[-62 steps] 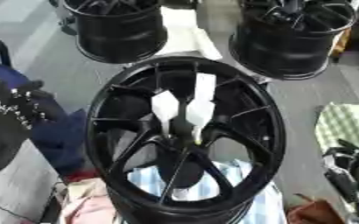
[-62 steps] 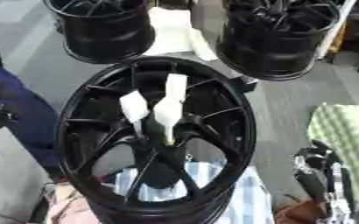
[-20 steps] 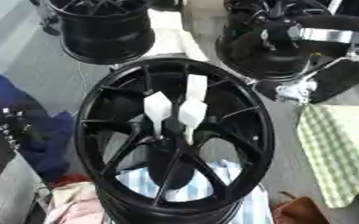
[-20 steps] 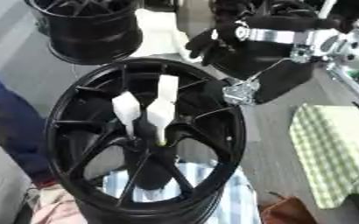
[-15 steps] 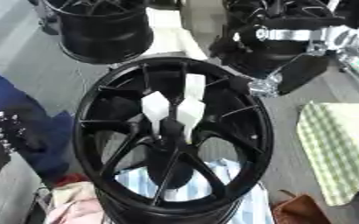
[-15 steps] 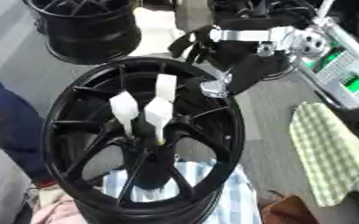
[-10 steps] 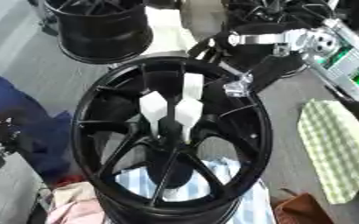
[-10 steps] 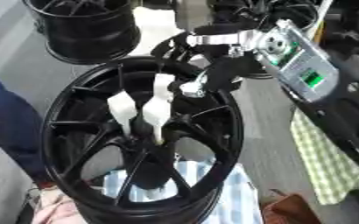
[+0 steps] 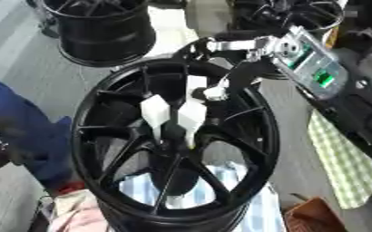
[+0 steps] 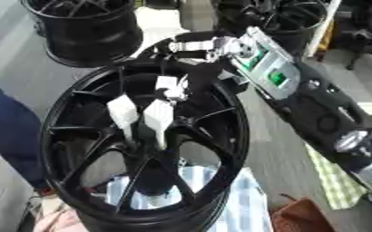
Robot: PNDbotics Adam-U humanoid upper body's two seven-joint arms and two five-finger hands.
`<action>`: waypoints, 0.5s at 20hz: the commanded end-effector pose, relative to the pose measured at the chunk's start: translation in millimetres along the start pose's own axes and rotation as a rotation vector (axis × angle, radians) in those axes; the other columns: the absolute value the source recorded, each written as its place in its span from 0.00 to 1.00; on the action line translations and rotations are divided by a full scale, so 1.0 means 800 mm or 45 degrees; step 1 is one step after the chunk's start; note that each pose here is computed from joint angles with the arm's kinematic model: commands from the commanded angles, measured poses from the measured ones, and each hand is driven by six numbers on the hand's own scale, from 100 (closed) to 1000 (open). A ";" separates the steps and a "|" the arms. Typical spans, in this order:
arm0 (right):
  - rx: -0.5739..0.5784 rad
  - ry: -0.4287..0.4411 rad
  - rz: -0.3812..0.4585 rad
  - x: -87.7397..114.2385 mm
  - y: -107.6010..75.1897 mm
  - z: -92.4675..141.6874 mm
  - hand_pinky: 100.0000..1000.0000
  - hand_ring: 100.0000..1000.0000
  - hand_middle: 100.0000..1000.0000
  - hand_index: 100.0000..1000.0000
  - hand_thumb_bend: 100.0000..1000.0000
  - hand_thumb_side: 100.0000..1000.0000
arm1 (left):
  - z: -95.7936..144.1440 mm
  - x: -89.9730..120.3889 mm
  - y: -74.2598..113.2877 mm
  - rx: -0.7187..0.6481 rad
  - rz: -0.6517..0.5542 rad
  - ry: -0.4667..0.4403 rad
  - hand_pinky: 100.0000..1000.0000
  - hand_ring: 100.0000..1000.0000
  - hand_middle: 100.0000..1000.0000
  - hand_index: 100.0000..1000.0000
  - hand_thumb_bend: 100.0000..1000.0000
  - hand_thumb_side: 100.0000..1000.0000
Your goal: Pull the pin out of the wheel hub.
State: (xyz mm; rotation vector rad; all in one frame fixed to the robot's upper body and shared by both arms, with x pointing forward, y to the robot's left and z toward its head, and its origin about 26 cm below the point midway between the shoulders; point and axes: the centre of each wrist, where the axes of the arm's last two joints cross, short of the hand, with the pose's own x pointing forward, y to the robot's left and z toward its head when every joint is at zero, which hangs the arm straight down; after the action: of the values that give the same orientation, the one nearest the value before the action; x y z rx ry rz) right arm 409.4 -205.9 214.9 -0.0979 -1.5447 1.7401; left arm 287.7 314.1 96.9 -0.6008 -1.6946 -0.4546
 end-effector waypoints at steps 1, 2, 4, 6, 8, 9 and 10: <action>-0.024 0.014 0.044 -0.002 -0.012 0.004 0.85 0.91 0.91 0.97 0.21 0.31 | -0.005 0.008 0.000 -0.023 -0.016 -0.026 0.64 0.42 0.62 0.81 0.00 1.00; -0.028 0.039 0.029 -0.008 -0.009 0.006 0.85 0.91 0.90 0.96 0.21 0.31 | -0.008 0.009 -0.001 -0.034 -0.015 -0.032 0.64 0.42 0.62 0.81 0.00 1.00; -0.040 0.091 -0.008 -0.022 -0.004 0.006 0.84 0.90 0.89 0.96 0.21 0.30 | -0.012 0.009 -0.003 -0.053 -0.010 -0.038 0.64 0.42 0.62 0.81 0.00 1.00; -0.048 0.114 -0.025 -0.031 -0.002 0.004 0.84 0.89 0.87 0.95 0.20 0.30 | -0.013 0.009 -0.003 -0.062 -0.008 -0.040 0.64 0.41 0.62 0.81 0.00 1.00; -0.053 0.125 -0.031 -0.038 0.000 0.003 0.84 0.88 0.86 0.94 0.20 0.30 | -0.015 0.009 -0.004 -0.068 -0.007 -0.040 0.64 0.41 0.62 0.81 0.00 1.00; -0.055 0.129 -0.033 -0.041 0.001 0.003 0.84 0.88 0.86 0.94 0.20 0.30 | -0.015 0.009 -0.004 -0.070 -0.007 -0.040 0.64 0.41 0.62 0.81 0.00 1.00; -0.056 0.134 -0.035 -0.043 0.002 0.003 0.83 0.87 0.85 0.94 0.19 0.29 | -0.015 0.009 -0.004 -0.072 -0.007 -0.041 0.64 0.41 0.62 0.81 0.00 1.00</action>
State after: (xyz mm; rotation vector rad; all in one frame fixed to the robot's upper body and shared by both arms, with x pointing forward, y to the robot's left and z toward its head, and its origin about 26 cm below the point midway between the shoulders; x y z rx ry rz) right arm 427.8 -223.3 187.8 -0.1476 -1.4775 1.6612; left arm 292.2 307.4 99.1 -0.6388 -1.6986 -0.4769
